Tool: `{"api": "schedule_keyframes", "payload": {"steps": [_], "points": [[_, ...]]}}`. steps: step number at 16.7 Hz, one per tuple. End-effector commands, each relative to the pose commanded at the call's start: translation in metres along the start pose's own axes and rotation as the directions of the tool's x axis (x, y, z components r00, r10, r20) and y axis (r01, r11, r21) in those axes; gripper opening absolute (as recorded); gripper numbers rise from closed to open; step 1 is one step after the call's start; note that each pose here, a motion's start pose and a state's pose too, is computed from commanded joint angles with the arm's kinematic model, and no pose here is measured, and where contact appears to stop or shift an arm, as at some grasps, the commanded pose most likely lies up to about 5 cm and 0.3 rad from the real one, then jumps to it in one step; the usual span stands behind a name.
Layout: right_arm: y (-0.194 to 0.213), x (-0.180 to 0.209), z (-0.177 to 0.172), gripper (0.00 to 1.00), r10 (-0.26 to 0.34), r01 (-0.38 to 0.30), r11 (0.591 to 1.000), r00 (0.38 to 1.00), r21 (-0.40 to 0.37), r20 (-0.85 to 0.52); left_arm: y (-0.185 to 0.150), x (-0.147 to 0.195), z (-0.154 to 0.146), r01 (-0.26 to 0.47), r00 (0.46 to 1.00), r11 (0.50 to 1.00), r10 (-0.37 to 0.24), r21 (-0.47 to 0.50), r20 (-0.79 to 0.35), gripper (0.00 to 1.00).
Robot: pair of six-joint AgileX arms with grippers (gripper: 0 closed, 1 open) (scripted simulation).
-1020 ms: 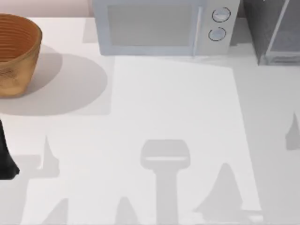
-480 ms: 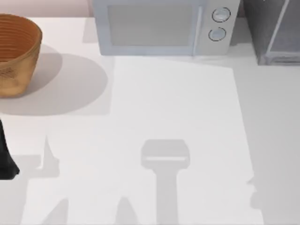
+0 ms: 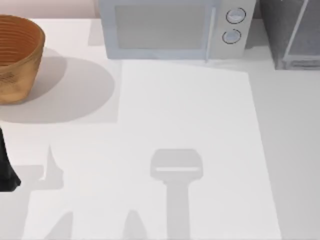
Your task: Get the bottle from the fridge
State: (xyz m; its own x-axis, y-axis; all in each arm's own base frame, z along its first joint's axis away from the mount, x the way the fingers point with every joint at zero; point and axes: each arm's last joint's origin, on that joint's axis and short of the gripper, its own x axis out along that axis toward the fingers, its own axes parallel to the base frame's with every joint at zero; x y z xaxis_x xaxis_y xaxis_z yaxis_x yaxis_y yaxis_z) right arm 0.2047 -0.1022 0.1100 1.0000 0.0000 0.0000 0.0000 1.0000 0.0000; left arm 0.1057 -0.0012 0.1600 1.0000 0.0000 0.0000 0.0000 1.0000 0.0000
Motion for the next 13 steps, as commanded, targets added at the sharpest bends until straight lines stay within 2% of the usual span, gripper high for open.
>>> {"api": "schedule_keyframes", "payload": {"steps": [3,6,13], "points": [[0.001,0.0,0.0,1.0,0.002,-0.002,1.0,1.0,0.002,-0.004,0.0,0.0,0.0,0.0,1.0,1.0,0.0,0.0,0.0,1.0],[-0.001,0.019,-0.003,1.0,0.0,0.0,1.0,1.0,0.002,-0.012,0.0,0.0,0.0,0.0,1.0,1.0,0.0,0.0,0.0,1.0],[0.003,0.137,-0.002,1.0,-0.009,0.009,1.0,1.0,-0.016,0.013,0.0,0.0,0.0,0.0,1.0,1.0,0.0,0.0,0.0,1.0]]}}
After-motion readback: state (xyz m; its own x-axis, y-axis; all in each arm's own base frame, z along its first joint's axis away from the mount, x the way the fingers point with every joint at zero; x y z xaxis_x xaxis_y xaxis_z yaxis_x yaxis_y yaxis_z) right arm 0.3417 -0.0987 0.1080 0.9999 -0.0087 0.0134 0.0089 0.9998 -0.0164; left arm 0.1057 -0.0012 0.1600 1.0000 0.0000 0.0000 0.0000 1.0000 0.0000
